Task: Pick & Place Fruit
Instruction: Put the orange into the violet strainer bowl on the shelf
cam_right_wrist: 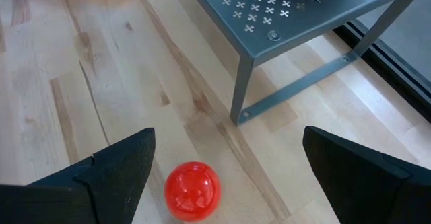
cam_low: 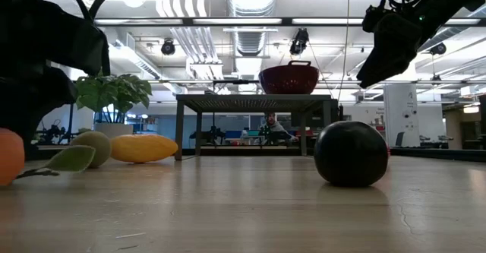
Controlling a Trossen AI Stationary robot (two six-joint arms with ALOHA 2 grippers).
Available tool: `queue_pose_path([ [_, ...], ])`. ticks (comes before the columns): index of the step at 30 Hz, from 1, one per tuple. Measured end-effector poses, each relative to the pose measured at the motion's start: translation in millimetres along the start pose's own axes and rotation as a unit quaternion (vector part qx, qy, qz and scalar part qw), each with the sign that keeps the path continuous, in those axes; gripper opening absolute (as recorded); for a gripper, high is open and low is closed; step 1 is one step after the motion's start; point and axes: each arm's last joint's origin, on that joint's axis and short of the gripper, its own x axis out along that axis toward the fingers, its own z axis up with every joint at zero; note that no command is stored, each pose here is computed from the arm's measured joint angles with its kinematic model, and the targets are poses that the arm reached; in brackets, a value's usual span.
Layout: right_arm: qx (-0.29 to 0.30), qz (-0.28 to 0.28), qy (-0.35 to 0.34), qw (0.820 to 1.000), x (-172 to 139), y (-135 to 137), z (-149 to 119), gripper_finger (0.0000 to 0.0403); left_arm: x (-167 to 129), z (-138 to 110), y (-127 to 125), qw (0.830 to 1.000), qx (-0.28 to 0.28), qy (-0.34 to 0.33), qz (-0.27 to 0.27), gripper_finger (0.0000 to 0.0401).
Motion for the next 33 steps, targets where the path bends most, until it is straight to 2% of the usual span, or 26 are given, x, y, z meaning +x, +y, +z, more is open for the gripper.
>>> queue_pose_path([
  [13, 0.001, 0.000, 0.001, 1.000, 0.4, 0.0, -0.7, 0.0373, 0.0, -0.3, 0.0, 1.000, 0.020, 0.007, -0.005, 0.0176],
  [23, 0.001, -0.002, 0.002, 1.000, 0.7, -0.2, -1.2, 0.0373, -0.1, -0.5, -0.1, 0.999, 0.028, 0.021, -0.018, 0.0066],
  [33, 0.001, -0.002, 0.002, 1.000, 0.8, -0.2, -1.3, 0.0373, -3.2, 1.0, 6.3, 0.998, 0.040, 0.035, -0.013, 0.0006],
])
